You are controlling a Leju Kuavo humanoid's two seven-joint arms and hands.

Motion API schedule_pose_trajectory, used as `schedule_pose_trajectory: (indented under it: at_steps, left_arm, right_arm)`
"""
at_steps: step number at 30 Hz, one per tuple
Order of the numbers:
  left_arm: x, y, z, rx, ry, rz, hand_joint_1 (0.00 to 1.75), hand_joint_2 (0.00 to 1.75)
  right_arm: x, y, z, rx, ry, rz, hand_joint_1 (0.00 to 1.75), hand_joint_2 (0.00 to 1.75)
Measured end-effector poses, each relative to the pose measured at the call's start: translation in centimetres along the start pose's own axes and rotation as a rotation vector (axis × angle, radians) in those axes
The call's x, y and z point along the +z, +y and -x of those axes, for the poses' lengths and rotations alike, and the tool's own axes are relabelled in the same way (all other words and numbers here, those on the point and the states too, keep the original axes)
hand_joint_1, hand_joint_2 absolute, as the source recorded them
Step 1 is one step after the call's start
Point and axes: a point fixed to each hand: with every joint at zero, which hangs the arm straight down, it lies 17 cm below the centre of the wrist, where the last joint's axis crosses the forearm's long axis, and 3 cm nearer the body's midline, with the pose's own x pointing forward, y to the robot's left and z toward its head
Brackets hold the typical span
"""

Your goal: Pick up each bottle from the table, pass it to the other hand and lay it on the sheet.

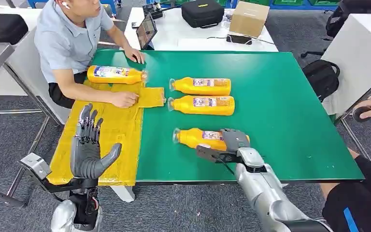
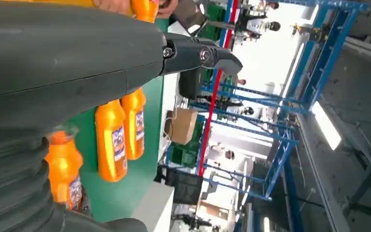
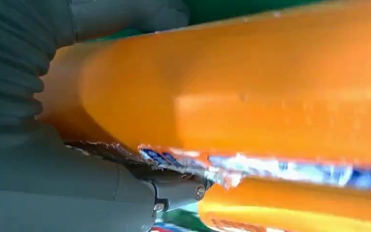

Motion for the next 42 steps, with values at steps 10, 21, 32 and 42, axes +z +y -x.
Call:
schedule_pose_trajectory:
  at_steps: [10,21,32,42]
  left_arm:
    - [0.1,0.4,5.2,-0.389,0.162,-0.011,0.0,1.75]
    - [2.0,-0.9,9.9,-0.285,0.265,0.022,0.0,1.75]
    - [3.4,-8.2,8.5,-0.046,0.213,0.286,0.0,1.75]
    - [4.0,-11.0,8.8,0.004,0.243,0.355,0.0,1.75]
  right_arm:
    - [4.5,-2.2,-4.0,-0.564,-0.332,0.218,1.75,1.75]
    - [10.7,-10.8,-9.3,-0.792,-0.57,0.516,1.75,1.75]
    - [12.8,-13.1,-18.4,-0.741,-0.798,0.498,1.75,1.75]
    - [11.4,-9.3,-25.7,-0.66,-0.862,0.351,1.75,1.75]
